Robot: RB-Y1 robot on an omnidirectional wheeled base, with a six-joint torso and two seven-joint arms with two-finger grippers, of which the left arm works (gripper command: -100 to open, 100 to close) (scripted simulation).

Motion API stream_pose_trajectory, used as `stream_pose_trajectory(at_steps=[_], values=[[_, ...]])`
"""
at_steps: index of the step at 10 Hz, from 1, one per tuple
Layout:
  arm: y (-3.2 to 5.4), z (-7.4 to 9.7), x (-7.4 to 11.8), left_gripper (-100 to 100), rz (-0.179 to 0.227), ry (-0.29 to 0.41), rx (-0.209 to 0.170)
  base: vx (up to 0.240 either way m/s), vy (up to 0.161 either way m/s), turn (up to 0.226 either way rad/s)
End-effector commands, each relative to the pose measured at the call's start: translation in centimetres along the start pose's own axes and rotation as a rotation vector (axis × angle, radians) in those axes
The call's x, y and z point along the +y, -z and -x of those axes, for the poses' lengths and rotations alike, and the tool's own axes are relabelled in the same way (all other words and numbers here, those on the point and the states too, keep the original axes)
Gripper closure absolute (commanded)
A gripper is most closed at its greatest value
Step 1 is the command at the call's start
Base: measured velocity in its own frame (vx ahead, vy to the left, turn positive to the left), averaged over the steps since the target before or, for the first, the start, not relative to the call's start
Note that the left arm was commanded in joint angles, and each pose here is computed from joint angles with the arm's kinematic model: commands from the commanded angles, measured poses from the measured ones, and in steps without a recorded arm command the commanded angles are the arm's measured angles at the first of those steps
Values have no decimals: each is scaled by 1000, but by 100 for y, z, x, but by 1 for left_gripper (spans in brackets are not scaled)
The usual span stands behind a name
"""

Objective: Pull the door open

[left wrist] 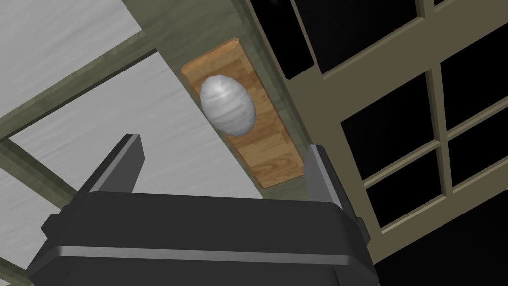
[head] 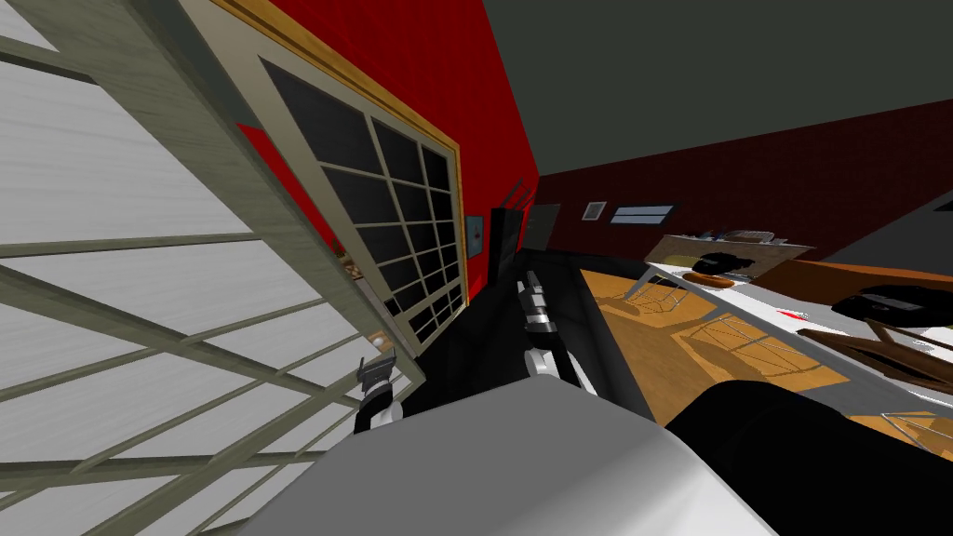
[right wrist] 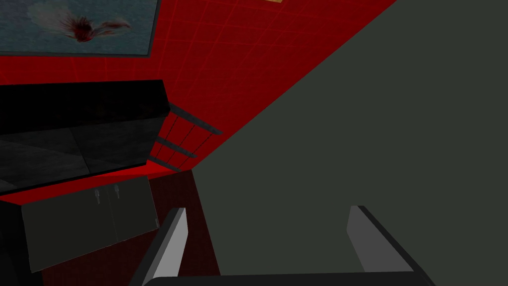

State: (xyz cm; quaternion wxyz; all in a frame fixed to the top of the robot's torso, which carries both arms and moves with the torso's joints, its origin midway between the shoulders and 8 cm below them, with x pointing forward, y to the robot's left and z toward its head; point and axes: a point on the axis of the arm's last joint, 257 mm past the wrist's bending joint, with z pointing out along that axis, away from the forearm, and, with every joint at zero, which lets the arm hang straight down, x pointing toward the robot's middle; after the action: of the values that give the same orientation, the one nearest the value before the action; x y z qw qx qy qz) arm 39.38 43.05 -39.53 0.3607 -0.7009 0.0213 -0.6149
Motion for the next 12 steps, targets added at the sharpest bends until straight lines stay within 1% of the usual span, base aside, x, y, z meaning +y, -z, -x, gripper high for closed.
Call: stream_pose_trajectory(at_steps=[1,2,3,4,5,7,8,9,12], values=[[4,-8,13,-100,-6,70,-5,-55,4,-52],[4,-8,13,-100,-6,76,-4,-39,9,-21],[9,-14,25,-100,-12,132,-8,-40,9,-44],[13,-19,36,-100,-17,173,-12,-60,17,-72],[13,-19,36,-100,-17,189,-11,-53,16,-28],[23,-28,59,-100,-27,282,-18,-65,10,-54],[23,-28,59,-100,-27,296,-18,-56,4,-20],[28,-32,70,-100,-31,346,-20,-46,-1,-26],[40,-40,98,-100,-44,465,-27,-68,7,-59]])
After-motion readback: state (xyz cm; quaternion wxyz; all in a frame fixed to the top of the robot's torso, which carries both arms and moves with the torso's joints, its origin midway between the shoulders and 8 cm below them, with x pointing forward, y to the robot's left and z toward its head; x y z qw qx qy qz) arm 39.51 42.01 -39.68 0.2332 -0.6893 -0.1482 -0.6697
